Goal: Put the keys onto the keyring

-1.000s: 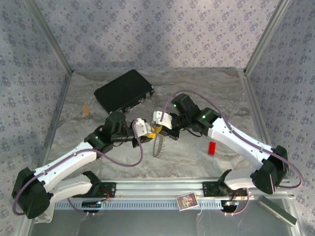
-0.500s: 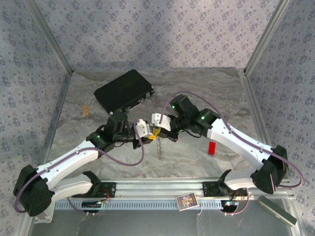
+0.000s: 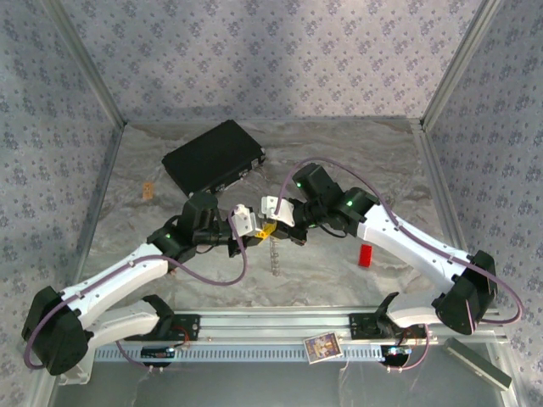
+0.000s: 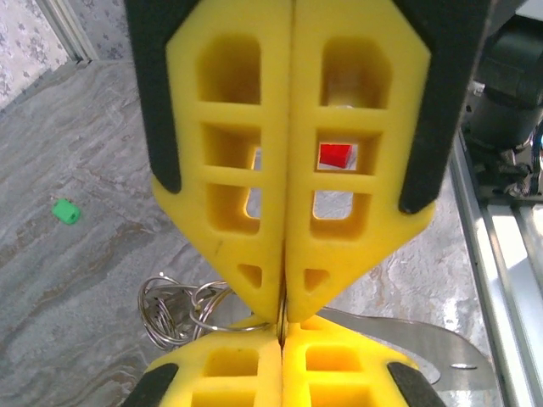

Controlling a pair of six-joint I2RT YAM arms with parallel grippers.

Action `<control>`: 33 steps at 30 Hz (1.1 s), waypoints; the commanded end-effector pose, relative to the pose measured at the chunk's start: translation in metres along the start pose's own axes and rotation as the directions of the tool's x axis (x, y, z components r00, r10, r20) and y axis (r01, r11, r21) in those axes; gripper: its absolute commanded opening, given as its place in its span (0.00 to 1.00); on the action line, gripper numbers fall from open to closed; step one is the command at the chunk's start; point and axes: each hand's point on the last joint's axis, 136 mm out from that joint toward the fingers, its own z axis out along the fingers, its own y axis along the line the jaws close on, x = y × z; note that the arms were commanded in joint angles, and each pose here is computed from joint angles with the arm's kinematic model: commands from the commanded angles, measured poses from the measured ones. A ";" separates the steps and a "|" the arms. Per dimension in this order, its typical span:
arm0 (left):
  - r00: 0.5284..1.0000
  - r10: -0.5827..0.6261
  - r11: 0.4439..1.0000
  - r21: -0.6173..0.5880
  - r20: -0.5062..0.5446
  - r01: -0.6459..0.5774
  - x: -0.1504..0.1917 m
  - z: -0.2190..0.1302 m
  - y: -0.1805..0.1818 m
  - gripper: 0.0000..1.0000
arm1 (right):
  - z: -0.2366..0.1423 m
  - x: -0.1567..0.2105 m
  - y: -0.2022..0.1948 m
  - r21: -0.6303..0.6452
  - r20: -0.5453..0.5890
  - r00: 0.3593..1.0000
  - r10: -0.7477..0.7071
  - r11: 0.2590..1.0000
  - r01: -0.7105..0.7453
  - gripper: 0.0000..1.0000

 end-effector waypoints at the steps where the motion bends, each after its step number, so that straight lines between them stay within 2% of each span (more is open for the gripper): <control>1: 0.990 0.048 0.998 0.045 0.131 -0.055 -0.032 -0.006 -0.009 0.00 | -0.002 -0.013 -0.003 0.018 0.040 0.999 -0.028 0.999 0.027 0.00; 3: 0.992 0.038 0.998 0.047 0.124 -0.044 -0.030 -0.005 -0.009 0.00 | -0.011 -0.019 -0.007 0.056 0.071 0.997 -0.018 0.998 0.014 0.21; 4: 0.992 0.034 0.998 0.044 0.118 -0.040 -0.028 -0.004 -0.008 0.00 | -0.014 -0.017 -0.008 0.063 0.085 0.996 0.001 0.998 -0.006 0.27; 6: 0.994 0.024 0.999 0.032 0.104 -0.027 -0.024 -0.003 -0.006 0.00 | -0.032 -0.020 -0.013 0.101 0.155 0.987 0.034 0.994 -0.050 0.34; 10: 0.997 0.009 1.000 0.016 0.078 -0.011 -0.018 -0.001 -0.003 0.00 | -0.057 -0.010 -0.022 0.229 0.230 0.973 0.033 0.969 -0.087 0.38; 15: 1.000 0.001 1.000 0.019 0.023 -0.001 -0.013 0.002 -0.003 0.00 | -0.046 0.010 -0.005 0.242 0.224 0.974 -0.029 0.970 -0.027 0.39; 27: 0.998 0.000 1.000 0.020 -0.064 0.002 -0.007 0.003 -0.005 0.00 | -0.016 0.010 -0.003 0.211 0.261 0.965 0.003 0.976 -0.060 0.35; 33: 0.998 0.010 1.000 0.020 -0.055 -0.009 -0.012 0.004 -0.005 0.00 | -0.007 0.012 0.001 0.167 0.241 0.971 0.008 0.985 -0.050 0.25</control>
